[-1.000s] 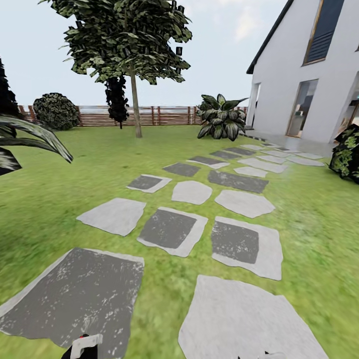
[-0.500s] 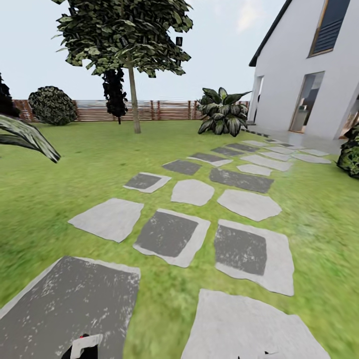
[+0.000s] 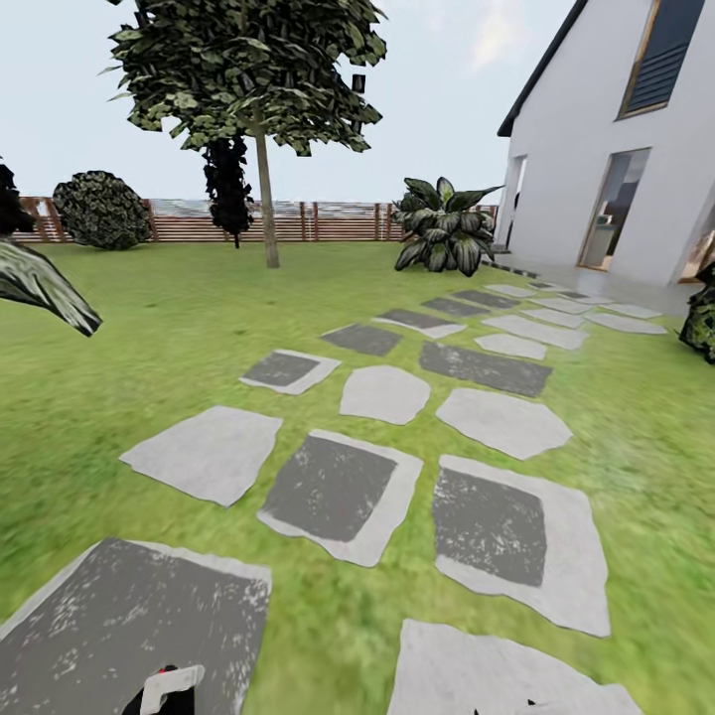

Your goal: In the garden, pick up the pesticide atomizer on the floor and spray pesticide onto both trees until each tree trunk is fully covered.

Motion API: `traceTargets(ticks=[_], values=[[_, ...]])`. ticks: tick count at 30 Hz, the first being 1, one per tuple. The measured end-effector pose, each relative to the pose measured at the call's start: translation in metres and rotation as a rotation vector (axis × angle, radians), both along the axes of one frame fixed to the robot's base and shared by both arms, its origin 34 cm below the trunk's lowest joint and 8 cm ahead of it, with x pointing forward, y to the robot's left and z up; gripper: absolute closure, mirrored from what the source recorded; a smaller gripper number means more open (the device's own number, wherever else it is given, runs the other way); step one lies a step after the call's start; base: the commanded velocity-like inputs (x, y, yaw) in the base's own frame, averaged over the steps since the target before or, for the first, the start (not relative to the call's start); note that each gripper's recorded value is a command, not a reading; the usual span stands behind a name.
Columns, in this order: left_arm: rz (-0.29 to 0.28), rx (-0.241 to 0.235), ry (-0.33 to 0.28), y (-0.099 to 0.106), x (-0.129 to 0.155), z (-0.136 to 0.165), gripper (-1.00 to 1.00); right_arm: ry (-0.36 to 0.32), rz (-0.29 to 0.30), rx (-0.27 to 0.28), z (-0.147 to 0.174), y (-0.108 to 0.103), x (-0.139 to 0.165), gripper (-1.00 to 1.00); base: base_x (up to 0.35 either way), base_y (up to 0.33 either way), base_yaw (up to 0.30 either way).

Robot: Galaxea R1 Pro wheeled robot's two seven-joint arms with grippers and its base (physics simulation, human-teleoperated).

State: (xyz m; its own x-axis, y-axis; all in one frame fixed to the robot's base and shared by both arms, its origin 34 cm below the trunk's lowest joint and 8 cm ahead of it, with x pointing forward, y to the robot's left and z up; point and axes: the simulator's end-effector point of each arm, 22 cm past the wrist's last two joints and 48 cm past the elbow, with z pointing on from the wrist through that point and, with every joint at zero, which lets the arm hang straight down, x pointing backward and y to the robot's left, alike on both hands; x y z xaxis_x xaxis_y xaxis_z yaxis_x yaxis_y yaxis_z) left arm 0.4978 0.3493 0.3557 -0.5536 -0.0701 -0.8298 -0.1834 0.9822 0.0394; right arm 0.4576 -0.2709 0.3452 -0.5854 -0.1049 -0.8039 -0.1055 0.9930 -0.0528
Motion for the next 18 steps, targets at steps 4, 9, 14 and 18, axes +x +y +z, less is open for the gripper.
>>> traceTargets(ticks=[4, 9, 14, 18], values=[[0.000, 0.000, 0.000, 0.0000, 0.0000, 0.0000, 1.00, 0.000, 0.000, 0.000, 0.0000, 0.0000, 0.0000, -1.00, 0.339, 0.000, 0.000], [0.000, 0.000, 0.000, 0.0000, 0.0002, 0.0002, 1.00, 0.000, -0.001, 0.001, 0.0000, -0.0001, 0.0000, -1.00, 0.339, 0.000, 0.000], [0.000, 0.000, 0.000, 0.0000, 0.0000, -0.0001, 1.00, 0.000, -0.001, 0.001, -0.0001, 0.0000, 0.0001, -1.00, 0.339, 0.000, 0.000], [0.000, 0.000, 0.000, 0.0000, 0.0000, 0.0000, 1.00, 0.000, -0.003, 0.000, 0.0001, -0.0007, 0.0001, -1.00, 0.339, 0.000, 0.000]])
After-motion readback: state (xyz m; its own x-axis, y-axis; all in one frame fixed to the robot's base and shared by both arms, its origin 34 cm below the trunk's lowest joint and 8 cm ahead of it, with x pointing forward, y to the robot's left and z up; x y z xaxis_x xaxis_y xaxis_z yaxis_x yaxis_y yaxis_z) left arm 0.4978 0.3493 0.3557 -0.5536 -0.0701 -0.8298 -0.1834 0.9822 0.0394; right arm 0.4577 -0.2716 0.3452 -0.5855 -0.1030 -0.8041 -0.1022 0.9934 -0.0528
